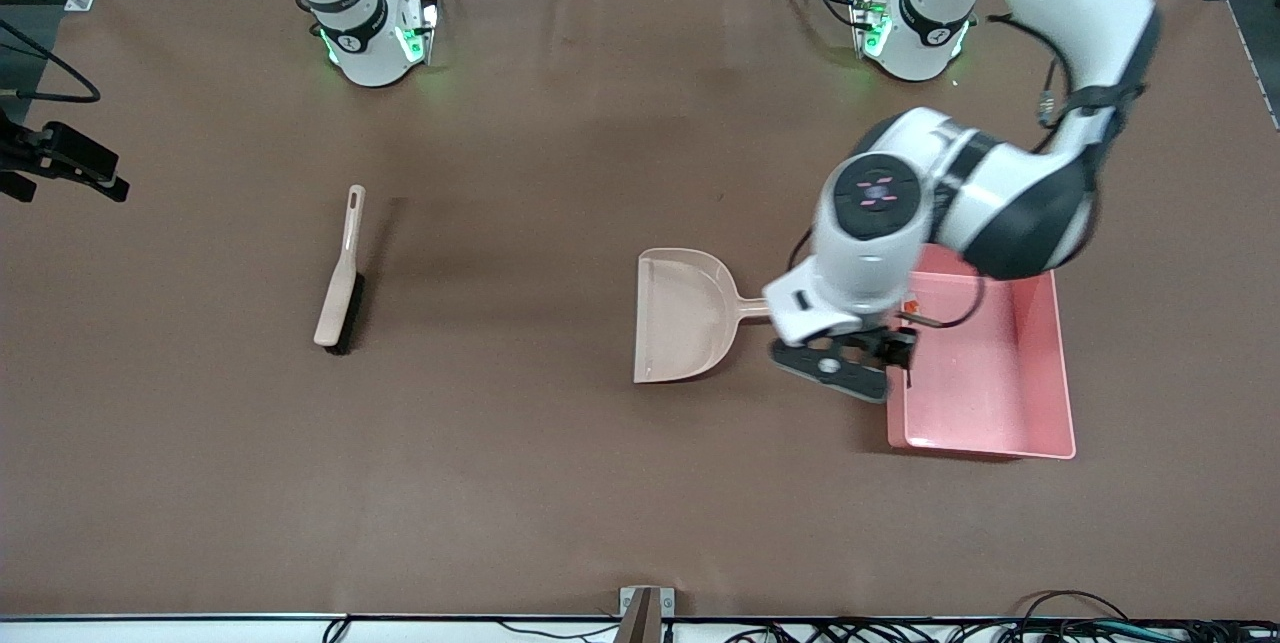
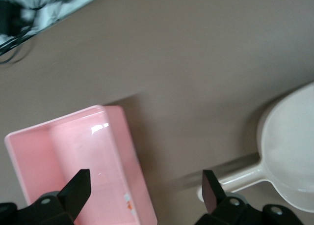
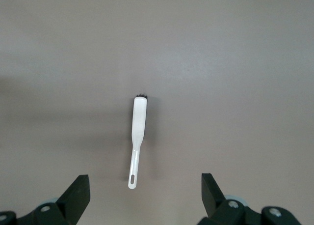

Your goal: Clean e-waste and dump in bin

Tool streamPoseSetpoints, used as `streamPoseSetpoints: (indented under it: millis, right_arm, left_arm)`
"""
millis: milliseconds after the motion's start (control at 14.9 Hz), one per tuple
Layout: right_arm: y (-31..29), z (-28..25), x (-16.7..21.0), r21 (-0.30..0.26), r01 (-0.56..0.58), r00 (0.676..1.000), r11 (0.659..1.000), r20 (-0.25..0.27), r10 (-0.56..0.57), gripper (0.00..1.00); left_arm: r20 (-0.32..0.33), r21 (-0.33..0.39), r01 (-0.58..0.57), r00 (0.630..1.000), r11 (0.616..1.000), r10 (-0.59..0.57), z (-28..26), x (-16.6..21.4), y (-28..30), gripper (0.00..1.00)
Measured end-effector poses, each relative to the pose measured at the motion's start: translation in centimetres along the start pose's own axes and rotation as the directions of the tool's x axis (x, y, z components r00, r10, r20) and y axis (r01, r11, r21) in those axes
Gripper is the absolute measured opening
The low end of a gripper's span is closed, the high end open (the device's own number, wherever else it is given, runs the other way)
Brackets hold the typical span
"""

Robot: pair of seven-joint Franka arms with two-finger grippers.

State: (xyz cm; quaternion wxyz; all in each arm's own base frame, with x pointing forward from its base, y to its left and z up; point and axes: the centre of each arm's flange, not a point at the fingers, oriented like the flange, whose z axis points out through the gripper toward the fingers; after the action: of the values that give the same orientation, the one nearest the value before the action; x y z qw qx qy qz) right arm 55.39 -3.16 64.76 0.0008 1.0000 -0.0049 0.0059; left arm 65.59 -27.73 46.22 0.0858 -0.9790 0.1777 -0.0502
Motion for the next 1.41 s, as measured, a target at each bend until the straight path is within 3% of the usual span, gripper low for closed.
streamPoseSetpoints:
  millis: [269, 740, 875, 1144, 1413]
  right_arm:
    - [0.0, 0.0, 0.0, 0.0, 0.0, 1.0, 1.0, 0.0, 0.0, 1.0]
    - [0.0, -0.1, 0.0, -0.001, 0.001, 1.0, 1.0, -0.002, -0.001, 1.0]
    - [0.0, -0.1, 0.0, -0.001, 0.001, 1.0, 1.0, -0.002, -0.001, 1.0]
    - [0.0, -0.2, 0.0, -0.001, 0.001, 1.0, 1.0, -0.003, -0.001, 1.0]
    - [0.0, -0.2, 0.0, -0.001, 0.0, 1.0, 1.0, -0.003, 0.0, 1.0]
  left_arm:
    - [-0.001, -0.034, 0.157, 0.988, 0.987, -0.157, -6.0, -2.3, -8.0, 1.0]
    - [0.081, -0.118, 0.342, 0.939, 0.932, -0.334, -14.9, -11.2, -20.0, 1.0]
    - [0.091, -0.111, 0.373, 0.927, 0.921, -0.365, -15.5, -13.5, -21.4, 1.0]
    - [0.142, -0.174, 0.402, 0.914, 0.899, -0.381, -15.1, -17.2, -21.5, 1.0]
    - [0.142, -0.162, 0.387, 0.919, 0.908, -0.367, -15.3, -19.9, -20.0, 1.0]
